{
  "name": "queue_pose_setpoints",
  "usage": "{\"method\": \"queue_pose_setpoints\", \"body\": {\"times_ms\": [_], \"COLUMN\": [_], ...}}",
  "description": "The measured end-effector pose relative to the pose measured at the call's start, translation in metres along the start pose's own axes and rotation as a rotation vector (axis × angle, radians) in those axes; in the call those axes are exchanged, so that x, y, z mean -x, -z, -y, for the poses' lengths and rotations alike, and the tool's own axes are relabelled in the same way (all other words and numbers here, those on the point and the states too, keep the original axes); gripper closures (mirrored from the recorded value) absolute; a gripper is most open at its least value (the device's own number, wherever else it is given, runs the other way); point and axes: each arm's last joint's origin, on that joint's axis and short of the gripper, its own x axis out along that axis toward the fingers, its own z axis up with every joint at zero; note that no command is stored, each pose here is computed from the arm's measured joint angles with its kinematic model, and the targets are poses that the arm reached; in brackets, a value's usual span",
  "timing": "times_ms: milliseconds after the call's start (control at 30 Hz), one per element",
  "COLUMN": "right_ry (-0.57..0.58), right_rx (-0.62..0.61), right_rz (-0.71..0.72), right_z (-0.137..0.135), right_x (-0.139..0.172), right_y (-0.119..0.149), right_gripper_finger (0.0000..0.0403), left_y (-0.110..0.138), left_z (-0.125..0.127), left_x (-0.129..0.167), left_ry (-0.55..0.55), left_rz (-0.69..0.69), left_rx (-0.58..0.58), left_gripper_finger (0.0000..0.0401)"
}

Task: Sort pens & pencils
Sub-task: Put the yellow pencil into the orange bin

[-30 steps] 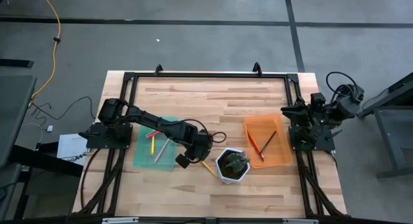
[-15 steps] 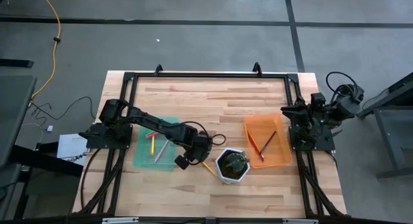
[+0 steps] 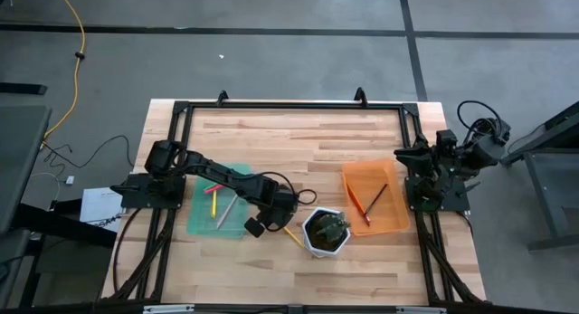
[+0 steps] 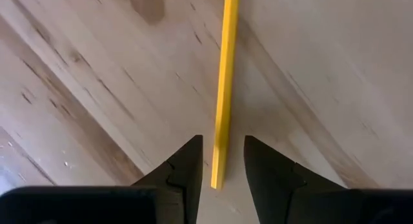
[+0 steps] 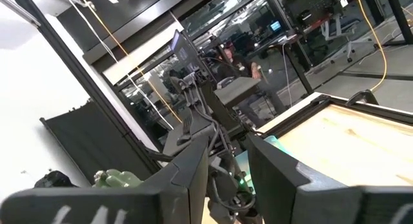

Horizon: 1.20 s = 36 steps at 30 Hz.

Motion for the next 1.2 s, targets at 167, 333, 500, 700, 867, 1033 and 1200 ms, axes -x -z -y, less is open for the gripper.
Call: {"method": "queue_pose_setpoints", "body": {"times_ms": [167,333,500,700,867,1033,1200], "right_ry": [0.000,0.001,0.002,0.002,0.002,0.002,0.003], "right_rx": [0.003,0.005,0.005,0.005,0.006,0.006,0.008], "right_rz": [0.000,-0.002,-0.002,-0.002,-0.002,-0.002,-0.004], "right_z": [0.0000,0.0001,0.0002,0.0002,0.0002,0.0002,0.0003], "right_x": [0.0000,0.0000,0.0000,0.0000,0.0000,0.0000,0.0000], "right_y": [0.0000,0.0003,0.0003,0.0003,0.0003,0.0003,0.0006], "right_gripper_finger": [0.0300,0.0300,0.0300,0.0300,0.0300,0.0300,0.0300], "left_y": [0.0003,0.0008,0.0009,0.0011,0.0019,0.0021,0.0027], "left_z": [0.0000,0.0000,-0.0002,-0.0005,-0.0005,-0.0003,0.0000], "left_x": [-0.0002,-0.0003,-0.0003,-0.0003,-0.0035,-0.0039,-0.0039], "left_ry": [-0.001,-0.005,-0.011,-0.023,-0.019,-0.016,-0.012], "left_rz": [-0.003,-0.011,-0.013,-0.020,-0.033,-0.034,-0.040], "left_rx": [0.000,-0.001,-0.001,-0.002,0.000,0.000,0.000], "left_gripper_finger": [0.0300,0.0300,0.0300,0.0300,0.0300,0.0300,0.0300]}}
